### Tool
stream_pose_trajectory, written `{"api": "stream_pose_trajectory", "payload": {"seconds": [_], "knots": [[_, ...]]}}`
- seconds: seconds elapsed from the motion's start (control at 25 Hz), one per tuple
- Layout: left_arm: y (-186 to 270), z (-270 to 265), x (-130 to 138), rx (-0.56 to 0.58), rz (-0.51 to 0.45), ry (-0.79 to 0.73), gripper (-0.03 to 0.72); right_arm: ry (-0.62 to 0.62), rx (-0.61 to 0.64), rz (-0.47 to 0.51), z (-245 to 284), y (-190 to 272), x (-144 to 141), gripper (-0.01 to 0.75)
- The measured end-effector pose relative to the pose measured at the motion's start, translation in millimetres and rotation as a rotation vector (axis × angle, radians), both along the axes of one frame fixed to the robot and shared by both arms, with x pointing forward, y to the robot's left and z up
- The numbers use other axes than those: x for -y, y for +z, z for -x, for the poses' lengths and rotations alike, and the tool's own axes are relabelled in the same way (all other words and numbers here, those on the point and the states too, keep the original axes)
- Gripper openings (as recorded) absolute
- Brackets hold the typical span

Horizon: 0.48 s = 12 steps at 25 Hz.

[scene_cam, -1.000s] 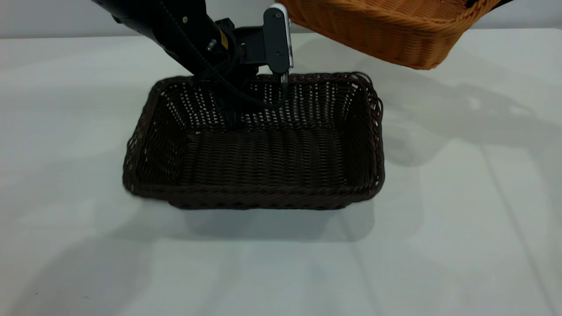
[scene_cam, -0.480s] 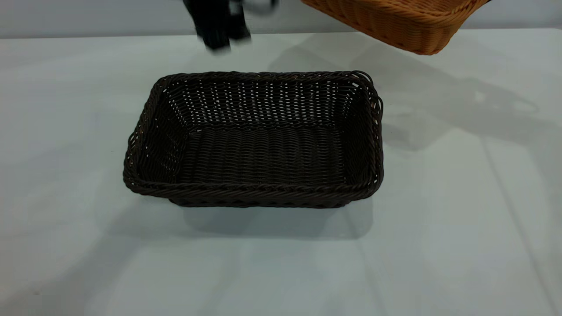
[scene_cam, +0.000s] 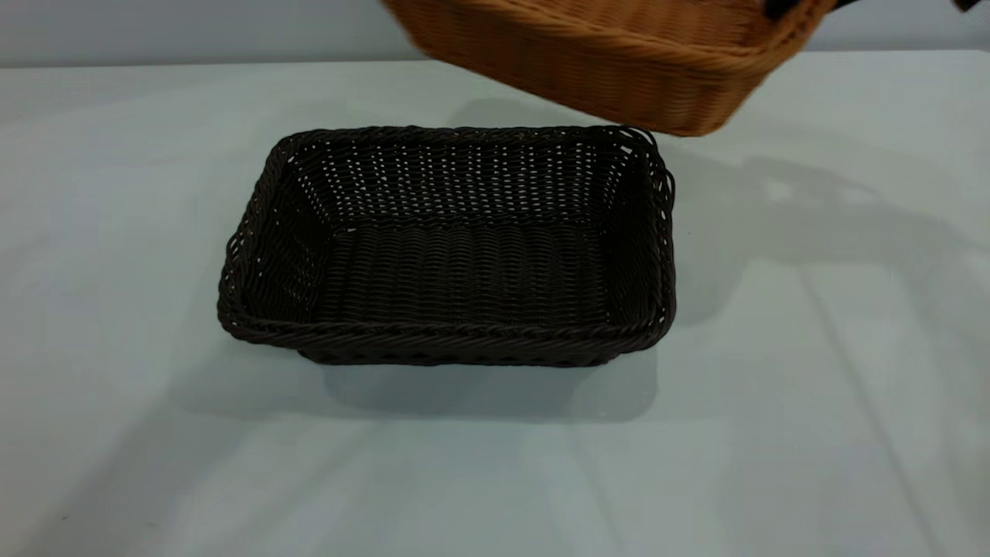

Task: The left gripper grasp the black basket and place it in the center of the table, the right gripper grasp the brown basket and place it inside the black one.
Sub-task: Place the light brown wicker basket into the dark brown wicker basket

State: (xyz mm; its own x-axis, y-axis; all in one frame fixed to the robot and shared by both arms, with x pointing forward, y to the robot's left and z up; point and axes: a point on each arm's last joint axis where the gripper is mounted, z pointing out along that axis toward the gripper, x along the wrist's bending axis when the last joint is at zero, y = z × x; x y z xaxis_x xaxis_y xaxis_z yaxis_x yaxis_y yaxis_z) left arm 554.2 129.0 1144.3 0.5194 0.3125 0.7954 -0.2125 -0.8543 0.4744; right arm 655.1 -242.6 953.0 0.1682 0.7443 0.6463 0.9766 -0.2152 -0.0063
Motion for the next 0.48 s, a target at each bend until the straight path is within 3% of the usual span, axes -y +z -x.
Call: {"api": "stream_pose_trajectory", "payload": {"seconds": [0.16,0.48], "knots": [[43,28,-15,0.117,0.068,-0.002,0.487,0.081,-0.007,-0.007,6,0,-20,0.076],[78,54,-29,0.194,0.250,0.020,0.487,0.125,0.015,-0.007,8,1,-37,0.080]]}}
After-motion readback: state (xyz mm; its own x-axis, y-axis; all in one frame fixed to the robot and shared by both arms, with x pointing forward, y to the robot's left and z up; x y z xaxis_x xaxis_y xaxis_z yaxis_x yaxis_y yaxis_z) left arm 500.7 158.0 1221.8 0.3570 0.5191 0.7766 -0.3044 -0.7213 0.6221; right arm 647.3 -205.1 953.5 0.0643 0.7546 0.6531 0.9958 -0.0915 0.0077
